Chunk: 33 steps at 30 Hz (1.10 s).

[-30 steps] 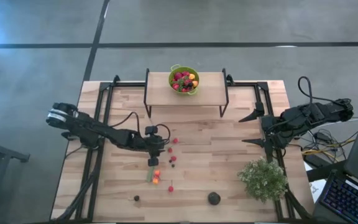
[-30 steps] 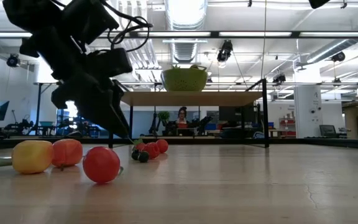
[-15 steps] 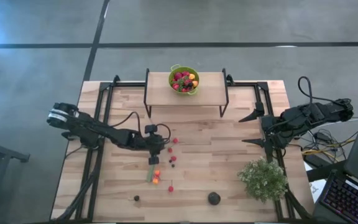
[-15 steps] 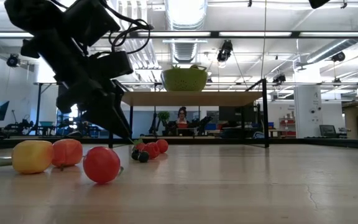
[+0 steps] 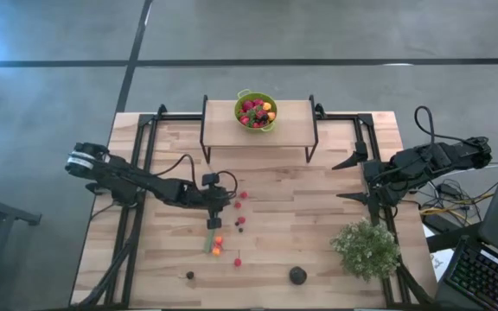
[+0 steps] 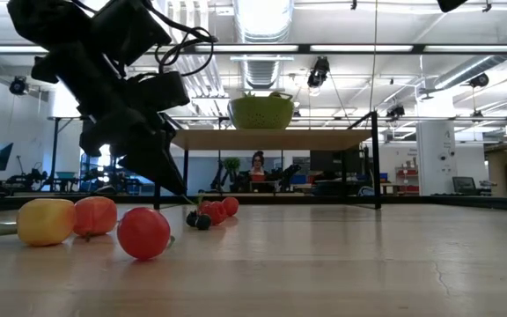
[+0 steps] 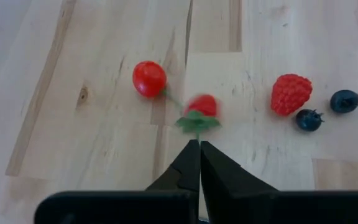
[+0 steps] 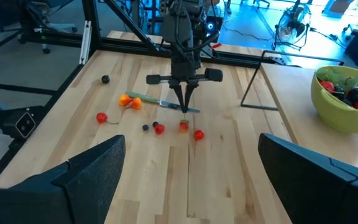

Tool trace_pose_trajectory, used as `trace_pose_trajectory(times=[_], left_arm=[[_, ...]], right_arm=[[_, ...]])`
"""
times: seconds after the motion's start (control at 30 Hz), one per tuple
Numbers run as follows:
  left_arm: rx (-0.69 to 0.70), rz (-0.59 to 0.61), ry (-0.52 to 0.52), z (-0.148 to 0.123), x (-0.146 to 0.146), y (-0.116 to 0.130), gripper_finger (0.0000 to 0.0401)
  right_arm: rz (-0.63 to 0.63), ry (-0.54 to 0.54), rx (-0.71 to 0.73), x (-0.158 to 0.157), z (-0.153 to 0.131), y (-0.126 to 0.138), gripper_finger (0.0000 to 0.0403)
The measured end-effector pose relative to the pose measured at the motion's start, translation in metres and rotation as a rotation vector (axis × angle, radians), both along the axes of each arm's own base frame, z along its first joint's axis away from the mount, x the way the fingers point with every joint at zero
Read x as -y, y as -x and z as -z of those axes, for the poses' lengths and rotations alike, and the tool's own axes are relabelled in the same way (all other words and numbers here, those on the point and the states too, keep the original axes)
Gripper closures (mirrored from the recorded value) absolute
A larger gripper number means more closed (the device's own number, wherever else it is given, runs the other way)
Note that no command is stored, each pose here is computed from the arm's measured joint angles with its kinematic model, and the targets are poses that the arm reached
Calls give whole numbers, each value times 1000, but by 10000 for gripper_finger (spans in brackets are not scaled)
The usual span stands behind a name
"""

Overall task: Pick & Place Fruit
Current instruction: Put the strawberry into the green colander on the shelf

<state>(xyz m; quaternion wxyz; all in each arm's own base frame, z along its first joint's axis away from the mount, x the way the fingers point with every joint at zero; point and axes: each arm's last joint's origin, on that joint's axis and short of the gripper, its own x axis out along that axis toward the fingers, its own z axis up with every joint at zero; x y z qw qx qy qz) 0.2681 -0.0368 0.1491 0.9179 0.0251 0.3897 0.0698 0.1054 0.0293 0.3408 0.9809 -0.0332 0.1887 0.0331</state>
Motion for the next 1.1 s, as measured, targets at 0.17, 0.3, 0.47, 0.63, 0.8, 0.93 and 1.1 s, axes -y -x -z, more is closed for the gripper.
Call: trace_pose_trajectory(times=[0.17,0.3,0.47,0.63,0.8,0.93,1.1], left_arm=[[17,-8,15,-1,0,-1,396],[25,-14,20,-2,0,-2,397],[91,21,68,-22,3,-11,399],[176,50,53,-48,5,-20,400],[242,14,-17,-66,4,-30,400],[285,19,-40,-81,4,-36,400],[341,42,-69,-102,5,-44,400]], right_arm=[[0,0,-1,0,0,0,40],[0,0,0,0,0,0,40],[1,0,0,0,0,0,39],[0,0,0,0,0,0,39],[0,0,0,0,0,0,39],[0,0,0,0,0,0,40],[0,0,0,0,0,0,40]])
